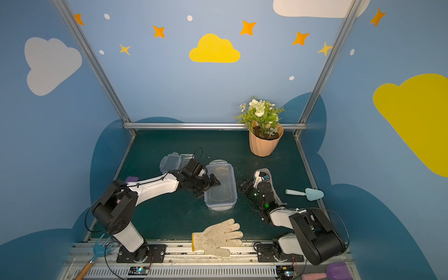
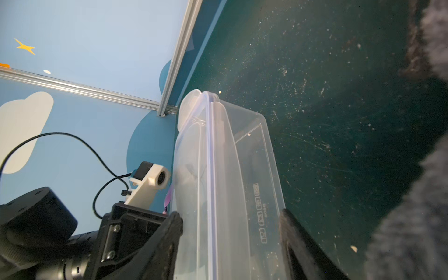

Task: Wipe the insides of the lunch boxes
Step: Open the fastener of the lunch box.

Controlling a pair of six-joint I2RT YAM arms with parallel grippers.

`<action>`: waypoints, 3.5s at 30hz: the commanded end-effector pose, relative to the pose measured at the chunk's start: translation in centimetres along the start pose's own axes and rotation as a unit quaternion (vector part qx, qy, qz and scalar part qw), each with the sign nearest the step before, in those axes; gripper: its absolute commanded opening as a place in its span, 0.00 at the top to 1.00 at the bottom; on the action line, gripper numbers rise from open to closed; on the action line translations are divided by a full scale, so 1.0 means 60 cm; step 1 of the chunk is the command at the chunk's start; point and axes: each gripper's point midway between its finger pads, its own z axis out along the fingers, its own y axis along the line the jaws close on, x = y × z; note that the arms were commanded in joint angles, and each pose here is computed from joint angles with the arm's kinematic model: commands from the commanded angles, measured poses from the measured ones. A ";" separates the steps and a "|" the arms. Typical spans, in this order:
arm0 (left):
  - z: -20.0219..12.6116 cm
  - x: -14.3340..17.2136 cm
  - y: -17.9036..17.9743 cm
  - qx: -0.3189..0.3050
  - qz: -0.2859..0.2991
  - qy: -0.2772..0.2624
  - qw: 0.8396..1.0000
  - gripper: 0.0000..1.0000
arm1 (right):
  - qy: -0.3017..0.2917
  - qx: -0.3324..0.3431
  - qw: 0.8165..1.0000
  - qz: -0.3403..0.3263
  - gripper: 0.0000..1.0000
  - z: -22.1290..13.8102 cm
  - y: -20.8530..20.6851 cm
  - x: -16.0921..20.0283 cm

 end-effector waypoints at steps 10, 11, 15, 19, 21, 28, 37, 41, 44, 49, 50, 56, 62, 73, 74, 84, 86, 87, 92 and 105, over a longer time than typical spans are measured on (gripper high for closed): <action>-0.002 0.010 0.088 -0.097 -0.038 -0.011 0.995 0.00 | 0.007 -0.089 0.995 0.049 0.47 0.044 0.030 0.014; -0.002 0.010 0.088 -0.097 -0.038 -0.011 0.994 0.00 | 0.012 -0.090 0.995 0.047 0.47 0.049 0.033 0.018; -0.004 0.010 0.088 -0.098 -0.039 -0.013 0.994 0.00 | 0.021 -0.099 0.994 0.040 0.50 0.065 0.050 0.035; -0.006 0.010 0.091 -0.098 -0.042 -0.016 0.994 0.00 | 0.020 -0.101 0.994 0.042 0.52 0.074 0.059 0.042; -0.006 0.010 0.094 -0.099 -0.044 -0.019 0.994 0.00 | 0.017 -0.105 0.993 0.043 0.52 0.078 0.065 0.040; -0.004 0.005 0.110 -0.113 -0.047 -0.025 0.992 0.00 | 0.002 -0.110 0.992 0.055 0.54 0.082 0.077 0.032; 0.009 0.005 0.126 -0.126 -0.054 -0.018 0.990 0.01 | 0.001 -0.097 0.993 0.069 0.69 0.084 0.062 0.035; 0.015 0.002 0.130 -0.129 -0.054 -0.019 0.990 0.00 | -0.004 -0.098 0.993 0.069 0.70 0.080 0.064 0.033; 0.020 -0.001 0.136 -0.134 -0.057 -0.019 0.989 0.01 | -0.004 -0.099 0.992 0.073 0.70 0.080 0.065 0.033; 0.028 -0.002 0.147 -0.144 -0.060 -0.018 0.988 0.01 | -0.005 -0.102 0.992 0.072 0.83 0.080 0.070 0.035; 0.029 -0.002 0.148 -0.143 -0.061 -0.017 0.988 0.01 | -0.004 -0.102 0.992 0.071 0.87 0.079 0.071 0.037; 0.035 -0.004 0.147 -0.143 -0.061 -0.015 0.988 0.01 | -0.003 -0.091 0.995 0.051 1.00 0.075 0.061 0.050; 0.032 -0.005 0.142 -0.144 -0.056 -0.019 0.988 0.01 | 0.008 -0.047 0.998 0.031 1.00 0.090 0.030 0.077; 0.031 -0.002 0.147 -0.157 -0.052 -0.019 0.986 0.01 | 0.026 0.034 0.998 -0.036 1.00 0.095 0.015 0.105; 0.032 -0.002 0.146 -0.156 -0.052 -0.018 0.986 0.01 | 0.028 0.043 0.998 -0.044 1.00 0.094 0.014 0.106; 0.038 -0.002 0.142 -0.154 -0.048 -0.016 0.987 0.01 | 0.054 0.106 0.989 -0.091 1.00 0.094 0.001 0.123; 0.038 -0.001 0.142 -0.155 -0.048 -0.015 0.987 0.01 | 0.062 0.119 0.986 -0.099 1.00 0.092 -0.005 0.129; 0.039 -0.002 0.143 -0.156 -0.048 -0.015 0.986 0.01 | 0.065 0.125 0.985 -0.103 1.00 0.092 -0.006 0.131; 0.041 -0.001 0.149 -0.163 -0.047 -0.015 0.985 0.01 | 0.079 0.154 0.975 -0.137 1.00 0.085 -0.006 0.136; 0.047 0.002 0.152 -0.166 -0.045 -0.011 0.985 0.01 | 0.122 0.204 0.952 -0.191 1.00 0.072 -0.018 0.166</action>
